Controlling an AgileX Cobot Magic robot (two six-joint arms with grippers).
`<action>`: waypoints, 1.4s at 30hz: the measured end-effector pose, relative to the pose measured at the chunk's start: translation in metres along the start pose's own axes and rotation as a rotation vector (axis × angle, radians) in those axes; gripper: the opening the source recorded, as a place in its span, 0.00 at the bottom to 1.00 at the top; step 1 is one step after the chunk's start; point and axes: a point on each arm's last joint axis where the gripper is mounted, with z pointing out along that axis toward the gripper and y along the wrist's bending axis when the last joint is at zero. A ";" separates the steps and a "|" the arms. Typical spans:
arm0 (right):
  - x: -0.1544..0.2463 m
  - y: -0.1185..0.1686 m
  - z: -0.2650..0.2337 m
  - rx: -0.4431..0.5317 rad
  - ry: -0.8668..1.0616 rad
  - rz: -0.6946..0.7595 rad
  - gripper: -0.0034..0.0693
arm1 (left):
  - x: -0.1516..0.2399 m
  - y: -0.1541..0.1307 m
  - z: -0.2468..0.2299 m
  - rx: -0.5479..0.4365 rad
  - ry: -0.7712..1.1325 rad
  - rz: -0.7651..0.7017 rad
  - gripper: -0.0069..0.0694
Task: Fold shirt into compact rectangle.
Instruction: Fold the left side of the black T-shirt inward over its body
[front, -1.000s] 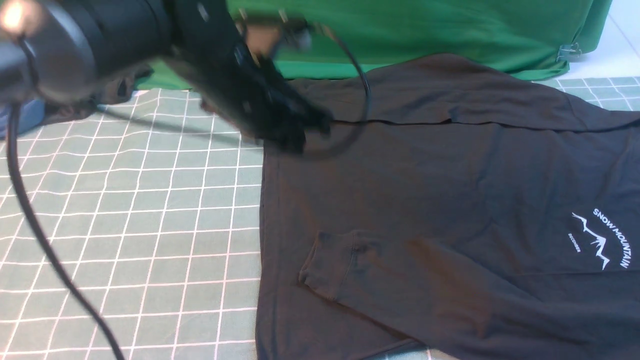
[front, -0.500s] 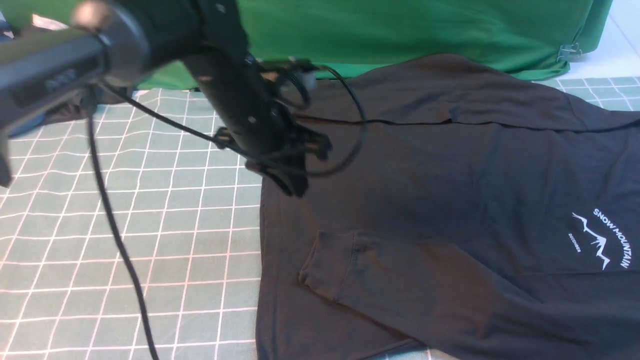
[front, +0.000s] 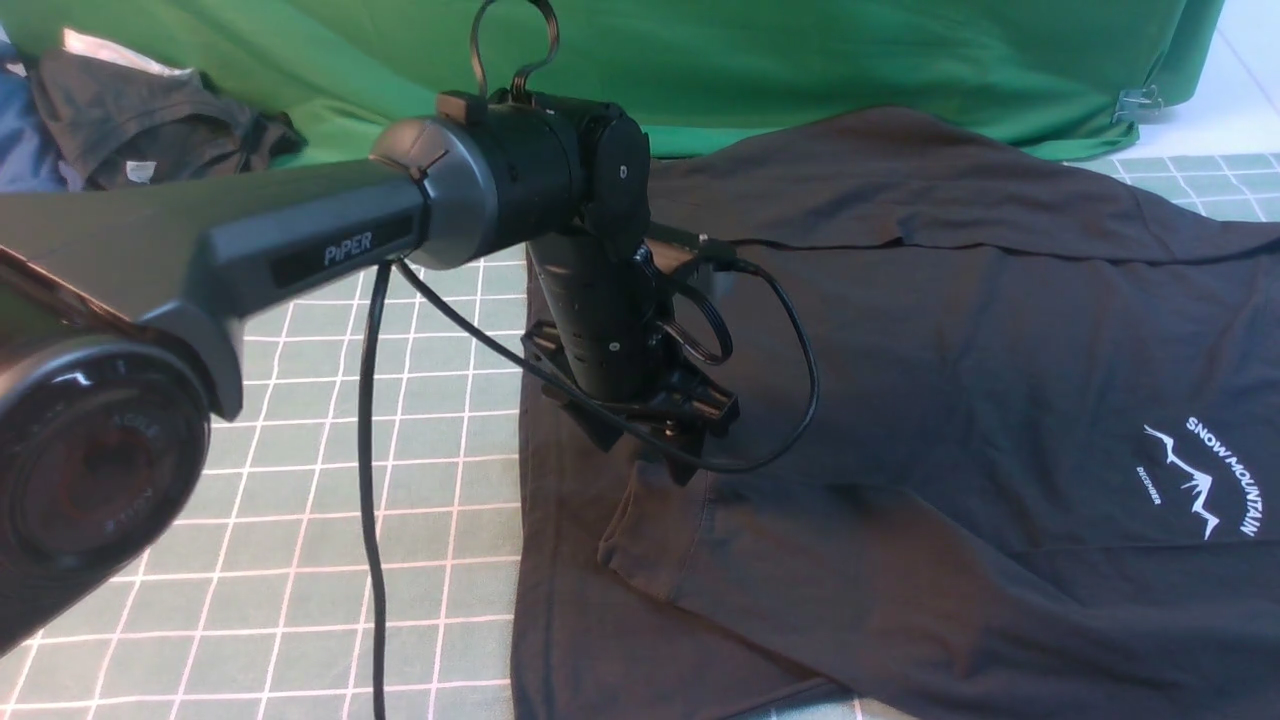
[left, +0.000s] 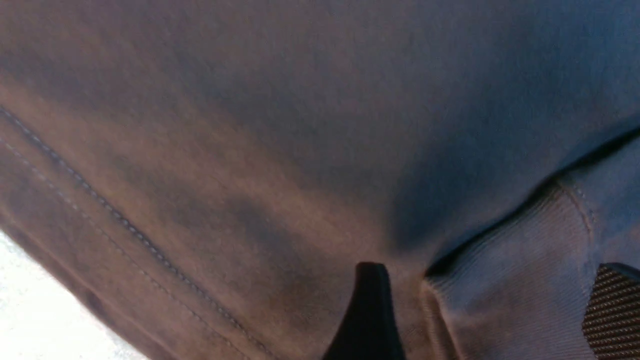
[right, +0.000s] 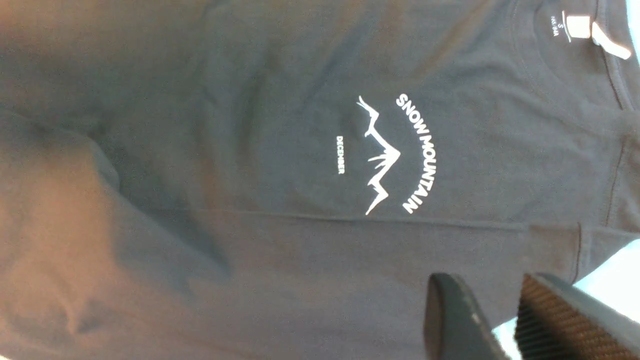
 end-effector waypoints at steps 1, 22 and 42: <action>0.000 0.000 0.000 0.000 -0.001 0.001 0.31 | 0.000 0.000 0.002 0.005 0.005 -0.003 0.76; -0.006 -0.001 0.001 0.007 -0.056 0.003 0.35 | 0.005 -0.005 0.018 0.104 0.116 -0.033 0.15; -0.006 -0.001 0.001 0.007 -0.057 0.003 0.37 | -0.036 0.082 -0.055 0.046 -0.334 -0.257 0.15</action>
